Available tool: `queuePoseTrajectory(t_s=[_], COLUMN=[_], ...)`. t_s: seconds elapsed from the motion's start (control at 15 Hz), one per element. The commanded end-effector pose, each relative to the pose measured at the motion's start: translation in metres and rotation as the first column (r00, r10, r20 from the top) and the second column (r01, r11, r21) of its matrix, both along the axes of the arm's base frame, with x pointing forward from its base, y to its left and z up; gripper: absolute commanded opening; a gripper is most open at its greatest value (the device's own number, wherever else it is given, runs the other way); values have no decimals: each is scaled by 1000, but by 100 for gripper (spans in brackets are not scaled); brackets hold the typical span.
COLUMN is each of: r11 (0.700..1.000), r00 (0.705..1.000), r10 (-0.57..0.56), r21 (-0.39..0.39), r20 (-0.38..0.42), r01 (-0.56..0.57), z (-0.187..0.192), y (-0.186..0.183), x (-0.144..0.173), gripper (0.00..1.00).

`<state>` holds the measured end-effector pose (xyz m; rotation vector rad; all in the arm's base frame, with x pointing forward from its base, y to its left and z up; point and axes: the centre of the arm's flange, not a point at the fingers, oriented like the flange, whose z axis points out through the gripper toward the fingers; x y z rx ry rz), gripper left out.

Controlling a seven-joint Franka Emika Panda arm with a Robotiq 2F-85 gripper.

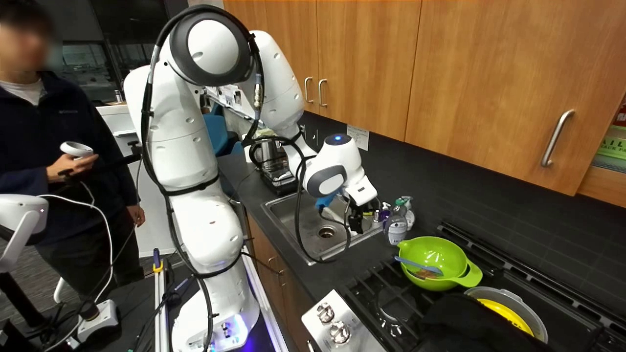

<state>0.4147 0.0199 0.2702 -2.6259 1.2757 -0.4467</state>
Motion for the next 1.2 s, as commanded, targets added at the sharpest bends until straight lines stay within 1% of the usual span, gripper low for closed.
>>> queuePoseTrajectory(t_s=[0.0,0.13,0.2,0.27,0.33,0.4,0.47,0.6,0.73,0.87,0.93,1.0,1.13], r11=[982,977,978,984,991,998,997,993,991,995,998,999,993], r00=[987,981,982,986,993,998,998,994,991,995,997,999,994], r10=[155,173,162,135,84,2,-45,-107,-133,-102,-68,-24,76], r21=[117,139,145,133,113,68,60,37,16,-5,9,39,95], r20=[-50,-85,-93,-99,-87,-55,-38,-17,0,-5,-22,-40,-73], r01=[-148,-160,-148,-121,-74,2,48,108,133,102,69,26,-69], z=[23,34,36,37,36,35,36,38,39,39,40,40,44], y=[-5,-8,-24,-44,-65,-88,-109,-135,-148,-155,-156,-156,-153], x=[-11,-12,-13,-13,-13,-12,-13,-14,-15,-13,-12,-10,-9], gripper=[100,100,100,100,100,100,100,100,100,100,100,100,100])
